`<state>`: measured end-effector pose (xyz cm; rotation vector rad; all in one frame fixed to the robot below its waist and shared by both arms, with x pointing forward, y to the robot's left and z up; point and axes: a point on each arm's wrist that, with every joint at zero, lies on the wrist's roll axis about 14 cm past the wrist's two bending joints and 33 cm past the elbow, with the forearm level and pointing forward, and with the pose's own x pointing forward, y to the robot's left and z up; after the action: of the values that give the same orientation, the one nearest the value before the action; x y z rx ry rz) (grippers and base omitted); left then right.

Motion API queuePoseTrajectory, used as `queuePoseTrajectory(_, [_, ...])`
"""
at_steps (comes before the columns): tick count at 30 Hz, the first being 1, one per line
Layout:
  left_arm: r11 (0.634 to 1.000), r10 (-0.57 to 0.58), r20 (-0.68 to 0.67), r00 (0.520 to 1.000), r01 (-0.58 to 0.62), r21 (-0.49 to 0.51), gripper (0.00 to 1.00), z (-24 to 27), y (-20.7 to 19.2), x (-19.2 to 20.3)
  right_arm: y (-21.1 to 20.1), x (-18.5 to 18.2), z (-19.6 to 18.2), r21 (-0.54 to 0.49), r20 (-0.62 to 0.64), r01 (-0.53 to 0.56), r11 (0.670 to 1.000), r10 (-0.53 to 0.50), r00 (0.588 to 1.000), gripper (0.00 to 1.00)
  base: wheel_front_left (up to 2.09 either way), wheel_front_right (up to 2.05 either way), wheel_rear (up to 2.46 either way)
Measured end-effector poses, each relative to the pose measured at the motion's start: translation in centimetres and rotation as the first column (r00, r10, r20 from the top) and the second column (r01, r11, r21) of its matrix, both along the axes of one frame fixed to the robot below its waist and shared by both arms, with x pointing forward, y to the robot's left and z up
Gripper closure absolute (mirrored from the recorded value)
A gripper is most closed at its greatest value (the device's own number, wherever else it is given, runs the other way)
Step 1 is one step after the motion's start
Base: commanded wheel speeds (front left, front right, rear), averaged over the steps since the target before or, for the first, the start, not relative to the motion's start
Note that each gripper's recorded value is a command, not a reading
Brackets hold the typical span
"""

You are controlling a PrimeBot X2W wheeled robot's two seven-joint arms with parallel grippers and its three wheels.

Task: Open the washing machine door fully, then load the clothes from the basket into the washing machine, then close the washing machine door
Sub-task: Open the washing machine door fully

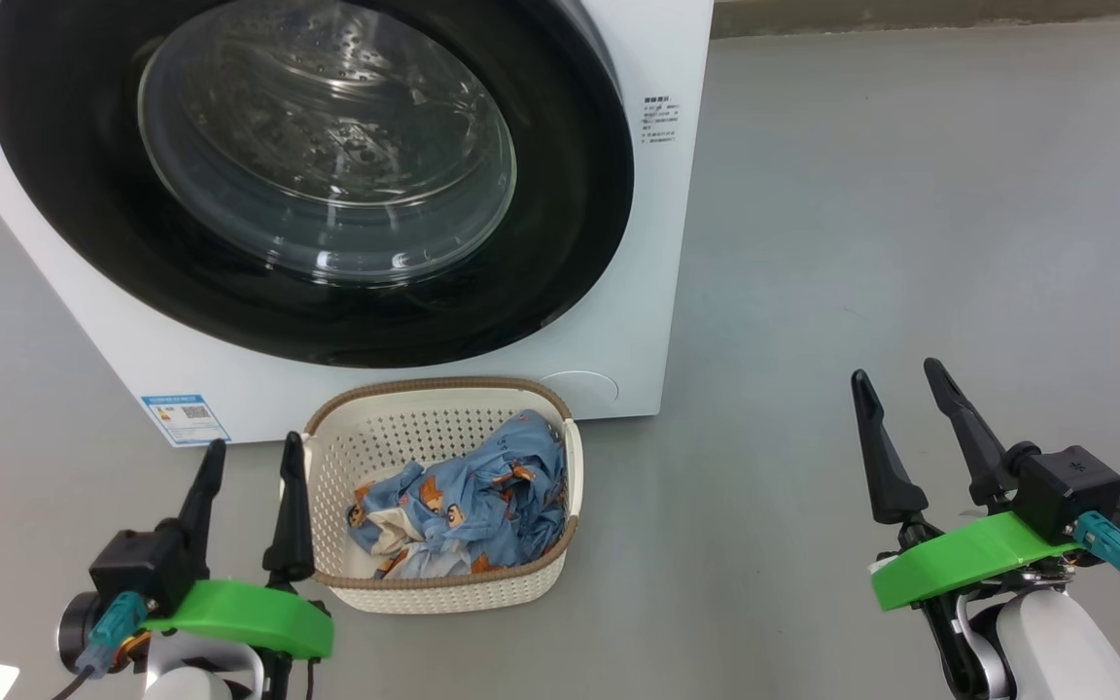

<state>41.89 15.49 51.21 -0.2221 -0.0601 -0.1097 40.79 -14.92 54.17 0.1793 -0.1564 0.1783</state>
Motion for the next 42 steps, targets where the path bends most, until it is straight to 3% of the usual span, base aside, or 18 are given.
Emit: queuePoseTrajectory(42, [1.0, 0.019, -0.027, 0.999, -0.019, -0.019, 0.0, -1.0, 0.6, 0.2, 0.1, 0.5, -1.3, -0.001, -0.035, -0.004, 1.0, 0.004, 0.999, 0.0, 0.0, 0.0, 0.0])
